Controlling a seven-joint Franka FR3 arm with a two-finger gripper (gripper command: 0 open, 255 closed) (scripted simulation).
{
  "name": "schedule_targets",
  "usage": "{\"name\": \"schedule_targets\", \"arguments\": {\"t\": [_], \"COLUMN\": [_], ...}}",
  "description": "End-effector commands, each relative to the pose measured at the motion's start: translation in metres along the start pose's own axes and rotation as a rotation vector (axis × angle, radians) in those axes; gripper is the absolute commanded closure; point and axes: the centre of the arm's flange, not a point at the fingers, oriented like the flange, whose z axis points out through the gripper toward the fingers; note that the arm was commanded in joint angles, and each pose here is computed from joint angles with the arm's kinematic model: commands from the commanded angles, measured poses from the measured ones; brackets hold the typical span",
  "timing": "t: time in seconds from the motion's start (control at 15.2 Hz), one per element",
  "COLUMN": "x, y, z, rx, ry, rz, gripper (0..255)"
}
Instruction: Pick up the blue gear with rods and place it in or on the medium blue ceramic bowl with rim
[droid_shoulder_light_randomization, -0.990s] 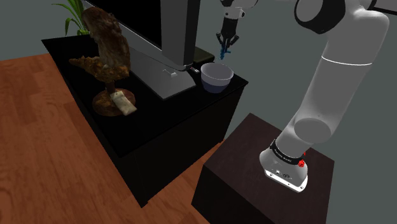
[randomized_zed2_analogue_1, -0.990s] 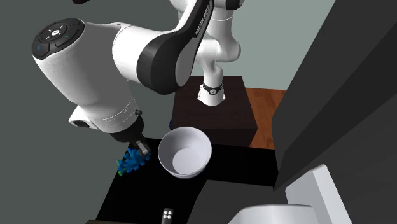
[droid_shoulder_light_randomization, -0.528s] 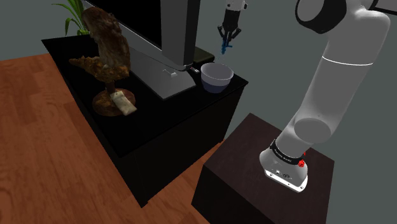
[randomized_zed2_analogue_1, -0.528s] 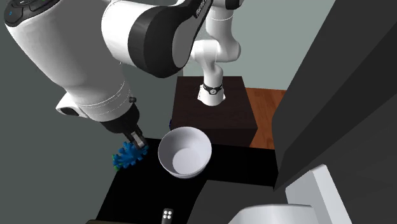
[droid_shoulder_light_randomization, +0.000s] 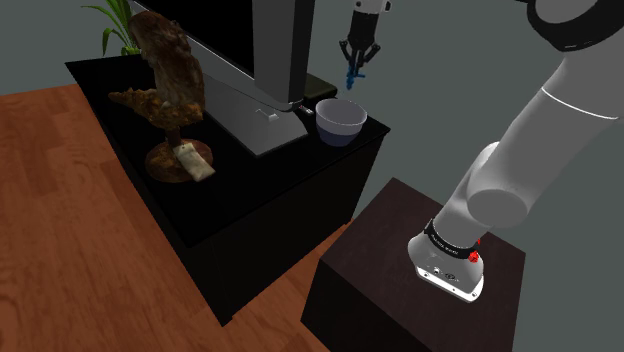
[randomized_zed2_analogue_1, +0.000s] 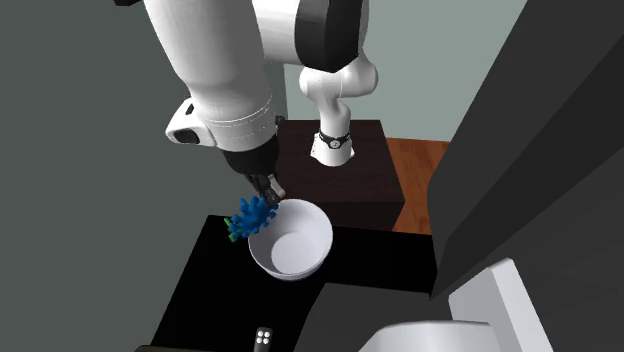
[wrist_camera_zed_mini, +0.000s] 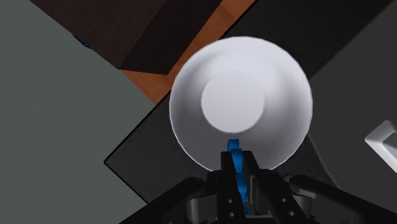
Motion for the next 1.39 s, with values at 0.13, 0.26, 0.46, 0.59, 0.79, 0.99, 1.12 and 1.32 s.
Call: {"name": "schedule_targets", "arguments": {"t": [0.13, 0.26, 0.46, 0.59, 0.79, 0.99, 1.12, 1.32], "x": [-0.047, -0.046, -0.045, -0.044, -0.043, -0.041, -0.04, -0.039], "y": [-0.012, -0.012, -0.013, -0.013, -0.013, -0.014, -0.014, -0.015], "z": [-0.004, 0.007, 0.023, 0.033, 0.049, 0.065, 0.075, 0.092], "rx": [-0.001, -0.001, -0.001, -0.001, -0.001, -0.001, -0.001, -0.001], "ry": [0.0, 0.0, 0.0, 0.0, 0.0, 0.0, 0.0, 0.0], "rz": [0.002, 0.002, 0.002, 0.002, 0.002, 0.002, 0.002, 0.002], "gripper": [255, 255, 255, 255, 255, 255, 255, 255]}}
